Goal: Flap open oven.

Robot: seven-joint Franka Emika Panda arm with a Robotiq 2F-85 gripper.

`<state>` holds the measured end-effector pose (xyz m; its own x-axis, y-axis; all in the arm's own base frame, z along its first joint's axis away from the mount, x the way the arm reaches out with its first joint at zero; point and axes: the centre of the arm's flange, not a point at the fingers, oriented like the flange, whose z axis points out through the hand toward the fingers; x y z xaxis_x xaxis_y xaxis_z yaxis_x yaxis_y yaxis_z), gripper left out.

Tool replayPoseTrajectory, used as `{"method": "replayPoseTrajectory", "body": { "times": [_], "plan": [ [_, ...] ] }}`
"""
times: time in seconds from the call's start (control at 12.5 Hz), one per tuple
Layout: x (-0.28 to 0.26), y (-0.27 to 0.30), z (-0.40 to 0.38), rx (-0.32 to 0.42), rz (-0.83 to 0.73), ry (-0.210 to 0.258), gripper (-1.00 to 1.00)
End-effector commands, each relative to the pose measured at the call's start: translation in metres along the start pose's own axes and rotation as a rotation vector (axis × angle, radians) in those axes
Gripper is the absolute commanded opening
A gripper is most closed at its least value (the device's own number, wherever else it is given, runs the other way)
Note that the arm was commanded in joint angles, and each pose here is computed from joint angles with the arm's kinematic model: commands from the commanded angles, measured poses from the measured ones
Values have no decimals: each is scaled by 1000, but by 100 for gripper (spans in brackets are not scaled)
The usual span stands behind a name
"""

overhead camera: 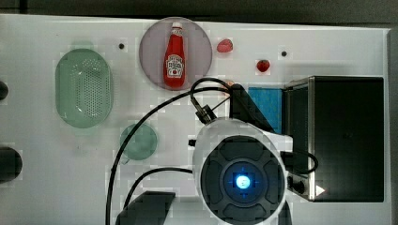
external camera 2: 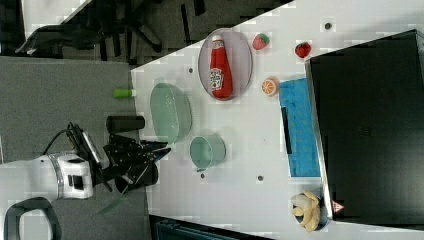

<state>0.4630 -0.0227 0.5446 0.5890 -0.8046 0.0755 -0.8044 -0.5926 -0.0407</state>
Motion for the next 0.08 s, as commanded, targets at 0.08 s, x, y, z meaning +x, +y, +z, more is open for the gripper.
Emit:
{"method": "replayPoseTrajectory", "body": {
  "times": [0.08],
  "plan": [
    [0,5,-28,-35,59,-41,-65]
  ]
}}
